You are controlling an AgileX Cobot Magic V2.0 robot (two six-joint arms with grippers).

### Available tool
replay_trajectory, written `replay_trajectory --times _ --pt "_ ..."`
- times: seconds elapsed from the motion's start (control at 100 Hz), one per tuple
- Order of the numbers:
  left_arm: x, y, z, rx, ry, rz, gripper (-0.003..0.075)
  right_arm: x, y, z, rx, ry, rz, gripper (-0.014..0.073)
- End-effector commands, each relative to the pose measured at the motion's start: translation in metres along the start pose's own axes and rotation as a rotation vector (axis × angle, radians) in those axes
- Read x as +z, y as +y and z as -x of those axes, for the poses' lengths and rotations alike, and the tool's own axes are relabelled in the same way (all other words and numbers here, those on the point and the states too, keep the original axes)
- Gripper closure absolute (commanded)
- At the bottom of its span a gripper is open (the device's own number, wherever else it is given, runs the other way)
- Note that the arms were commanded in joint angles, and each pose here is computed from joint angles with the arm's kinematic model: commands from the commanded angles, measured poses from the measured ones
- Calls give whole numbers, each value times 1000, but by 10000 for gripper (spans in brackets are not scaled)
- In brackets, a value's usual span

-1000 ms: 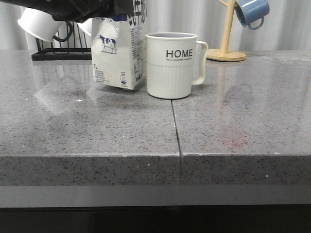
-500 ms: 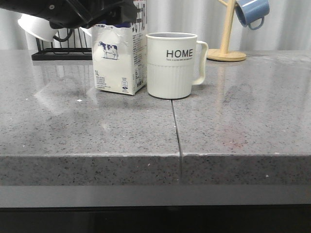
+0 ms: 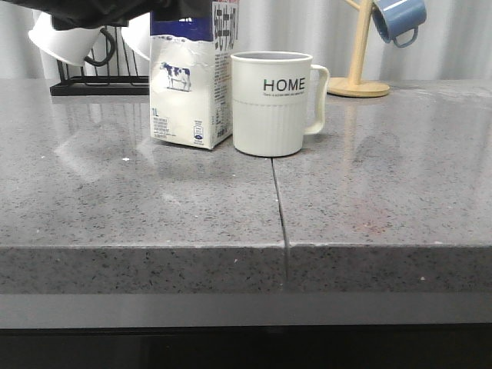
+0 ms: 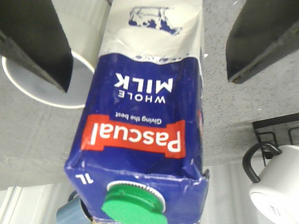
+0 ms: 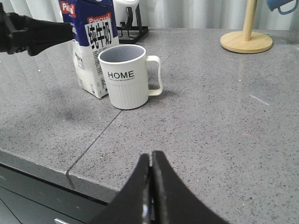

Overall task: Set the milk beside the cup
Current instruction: 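Carry the milk carton with the left gripper beside the mug and lower it, then open the left gripper and lift it away from the carton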

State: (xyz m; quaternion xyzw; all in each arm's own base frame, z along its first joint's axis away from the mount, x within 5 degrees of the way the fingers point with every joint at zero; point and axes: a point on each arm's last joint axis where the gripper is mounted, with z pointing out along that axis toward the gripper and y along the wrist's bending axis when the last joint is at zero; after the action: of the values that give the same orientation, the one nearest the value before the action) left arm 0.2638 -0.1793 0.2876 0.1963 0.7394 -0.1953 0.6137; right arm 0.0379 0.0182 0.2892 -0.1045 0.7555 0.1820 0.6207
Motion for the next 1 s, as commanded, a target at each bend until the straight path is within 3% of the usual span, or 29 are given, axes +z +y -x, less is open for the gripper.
replay_trajectory --times 0.0,0.09,0.3,0.6,0.99 --pt "-21 -2 26 14 -140 -6 118 -2 2 14 -6 -91 9 662" --pt "-39 1 27 13 -153 1 238 -2 2 14 -6 -91 9 662" --pt "-82 23 31 8 -146 80 742 -2 2 14 -6 -91 9 662" --pt "-141 53 30 -9 -117 239 741 -2 2 14 -6 -91 9 662" --pt "-204 60 5 -23 -102 398 741 -2 2 14 -6 -91 9 662"
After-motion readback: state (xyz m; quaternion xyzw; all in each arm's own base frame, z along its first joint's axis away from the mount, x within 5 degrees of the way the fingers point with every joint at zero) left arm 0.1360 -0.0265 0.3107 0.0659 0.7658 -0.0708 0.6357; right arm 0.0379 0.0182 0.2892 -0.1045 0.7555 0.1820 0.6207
